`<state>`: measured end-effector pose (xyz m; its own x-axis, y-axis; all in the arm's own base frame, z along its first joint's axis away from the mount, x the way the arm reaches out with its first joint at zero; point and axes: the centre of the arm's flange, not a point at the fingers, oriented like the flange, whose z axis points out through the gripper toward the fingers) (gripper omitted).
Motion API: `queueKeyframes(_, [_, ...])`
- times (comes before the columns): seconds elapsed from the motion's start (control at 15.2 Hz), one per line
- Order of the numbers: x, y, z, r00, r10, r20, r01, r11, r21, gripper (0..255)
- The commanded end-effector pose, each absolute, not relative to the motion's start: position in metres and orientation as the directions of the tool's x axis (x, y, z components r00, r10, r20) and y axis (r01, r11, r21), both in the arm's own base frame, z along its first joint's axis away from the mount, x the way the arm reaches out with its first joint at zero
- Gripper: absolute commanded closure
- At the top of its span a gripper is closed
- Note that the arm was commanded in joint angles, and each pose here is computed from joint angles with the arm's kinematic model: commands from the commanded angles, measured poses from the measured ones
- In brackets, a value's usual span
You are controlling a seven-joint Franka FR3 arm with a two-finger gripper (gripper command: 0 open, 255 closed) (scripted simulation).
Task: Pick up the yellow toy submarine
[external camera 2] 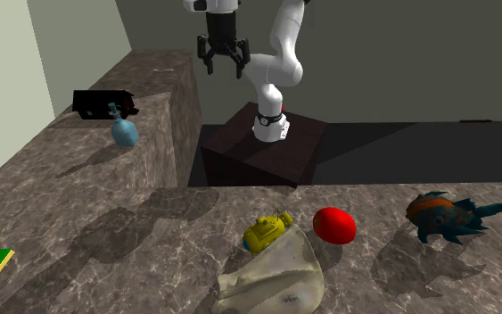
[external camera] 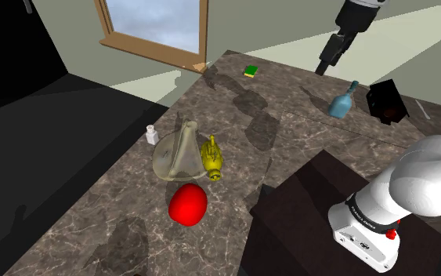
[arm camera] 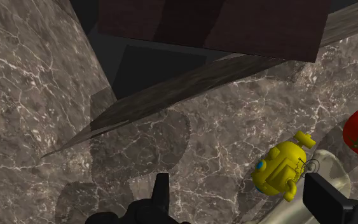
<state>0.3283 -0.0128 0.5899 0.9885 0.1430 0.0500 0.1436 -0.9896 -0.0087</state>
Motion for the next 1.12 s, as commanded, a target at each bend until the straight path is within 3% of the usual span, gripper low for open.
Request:
queueKeyframes(0.0, [0.328,-0.013,0.590,0.988,0.143,0.050,0.144,-0.990,-0.009,0])
queueKeyframes(1.06, [0.400,0.117,0.437,0.999,-0.054,0.009,-0.054,-0.999,-0.011,0])
